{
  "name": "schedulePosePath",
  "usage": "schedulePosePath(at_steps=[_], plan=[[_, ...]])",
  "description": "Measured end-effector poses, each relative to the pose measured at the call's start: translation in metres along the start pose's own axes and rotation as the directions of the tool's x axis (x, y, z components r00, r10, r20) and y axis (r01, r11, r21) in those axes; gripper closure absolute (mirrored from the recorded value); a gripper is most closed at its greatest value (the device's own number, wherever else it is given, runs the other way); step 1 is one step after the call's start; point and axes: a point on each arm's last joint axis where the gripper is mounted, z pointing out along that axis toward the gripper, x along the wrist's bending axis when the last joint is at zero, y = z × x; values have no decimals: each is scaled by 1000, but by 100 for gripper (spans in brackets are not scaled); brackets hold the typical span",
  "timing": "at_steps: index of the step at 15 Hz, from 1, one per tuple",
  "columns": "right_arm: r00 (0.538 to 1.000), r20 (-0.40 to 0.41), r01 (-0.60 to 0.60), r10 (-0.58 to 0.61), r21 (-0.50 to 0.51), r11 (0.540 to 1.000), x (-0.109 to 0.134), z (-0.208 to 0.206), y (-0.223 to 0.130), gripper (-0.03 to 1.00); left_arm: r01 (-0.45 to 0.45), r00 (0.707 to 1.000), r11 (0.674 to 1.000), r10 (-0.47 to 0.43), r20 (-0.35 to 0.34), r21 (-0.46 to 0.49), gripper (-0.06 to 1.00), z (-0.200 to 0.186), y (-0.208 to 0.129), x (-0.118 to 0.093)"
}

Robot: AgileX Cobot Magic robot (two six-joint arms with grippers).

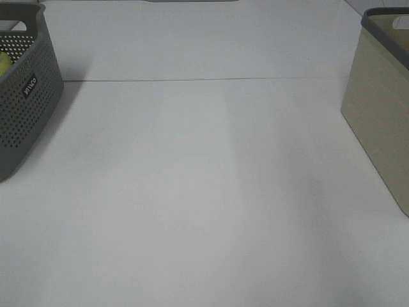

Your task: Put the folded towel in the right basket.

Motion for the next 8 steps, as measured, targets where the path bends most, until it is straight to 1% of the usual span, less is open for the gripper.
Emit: schedulePosePath(at_steps=[1,3,4,6,8], plan=[[998,-21,60,-60,-8,998,29,-4,0,-1,0,1000,1000,0,0,0,-5,0,0,0],[989,-34,142,-143,-27,989,73,-14,-2,-1,0,1000,1000,0,-1,0,-5,0,0,0],[988,-32,153,-154,-40,987,82,-23,-4,-1,-1,1000,1000,1,-3,0,-5,0,0,0],[990,-39,132,-134,-53,990,83,-44,-13,-1,-1,1000,1000,1,-3,0,-5,0,0,0],[991,-25,126,-128,-66,990,78,-86,-43,-1,-1,1000,1000,1,-3,0,-5,0,0,0]])
